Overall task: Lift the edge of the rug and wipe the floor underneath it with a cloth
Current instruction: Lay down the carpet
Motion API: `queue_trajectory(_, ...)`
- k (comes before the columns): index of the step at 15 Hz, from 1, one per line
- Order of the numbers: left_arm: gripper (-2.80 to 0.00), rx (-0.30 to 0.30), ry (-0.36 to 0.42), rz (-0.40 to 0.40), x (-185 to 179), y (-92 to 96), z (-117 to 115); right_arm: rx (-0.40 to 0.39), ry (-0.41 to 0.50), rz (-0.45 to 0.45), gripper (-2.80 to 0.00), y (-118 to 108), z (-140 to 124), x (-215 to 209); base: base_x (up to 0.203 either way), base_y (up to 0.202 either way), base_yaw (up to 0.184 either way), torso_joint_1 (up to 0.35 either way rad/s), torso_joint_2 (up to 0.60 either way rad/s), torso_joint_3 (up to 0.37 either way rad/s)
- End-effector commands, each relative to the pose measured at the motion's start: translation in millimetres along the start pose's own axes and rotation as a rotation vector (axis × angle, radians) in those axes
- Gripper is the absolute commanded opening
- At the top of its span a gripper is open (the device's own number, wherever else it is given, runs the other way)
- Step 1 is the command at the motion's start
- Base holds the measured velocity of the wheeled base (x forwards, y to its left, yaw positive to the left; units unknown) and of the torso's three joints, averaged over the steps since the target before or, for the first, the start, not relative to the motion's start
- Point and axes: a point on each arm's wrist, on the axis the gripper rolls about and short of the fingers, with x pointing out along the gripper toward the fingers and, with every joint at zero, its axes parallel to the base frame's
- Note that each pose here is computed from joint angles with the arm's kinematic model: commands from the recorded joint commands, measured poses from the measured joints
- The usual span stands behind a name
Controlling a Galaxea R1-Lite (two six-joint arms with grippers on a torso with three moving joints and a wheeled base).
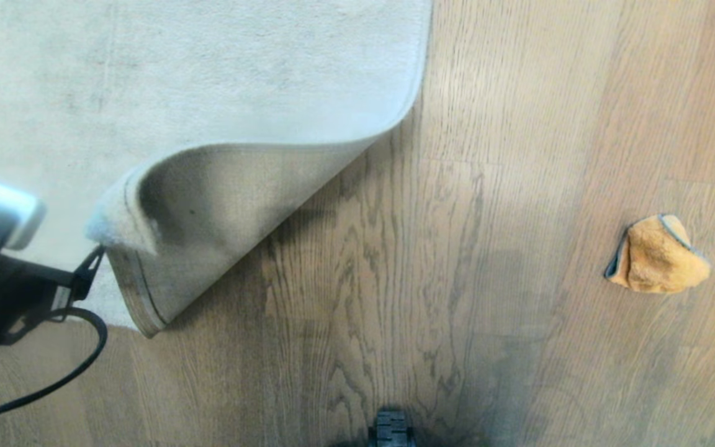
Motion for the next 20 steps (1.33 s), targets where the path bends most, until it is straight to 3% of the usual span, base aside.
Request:
queue_trajectory(1,0.00,-0.015,-0.021,-0.039,5,-7.3,6,-0.001,0.001,0.001,-2.80,0,0,0,0.000,0.000,0.000,0.000,0.00,0.000)
queue_trajectory(5,0.00,-0.091,-0.062,-0.109,15,-21.7,25,-0.001,0.000,0.001,-2.80,0,0,0,0.000,0.000,0.000,0.000,0.00,0.000)
queue_trajectory(20,0.00,-0.153,-0.155,-0.092,35,-18.2,63,-0.001,0.001,0.001,-2.80,0,0,0,0.000,0.000,0.000,0.000,0.00,0.000)
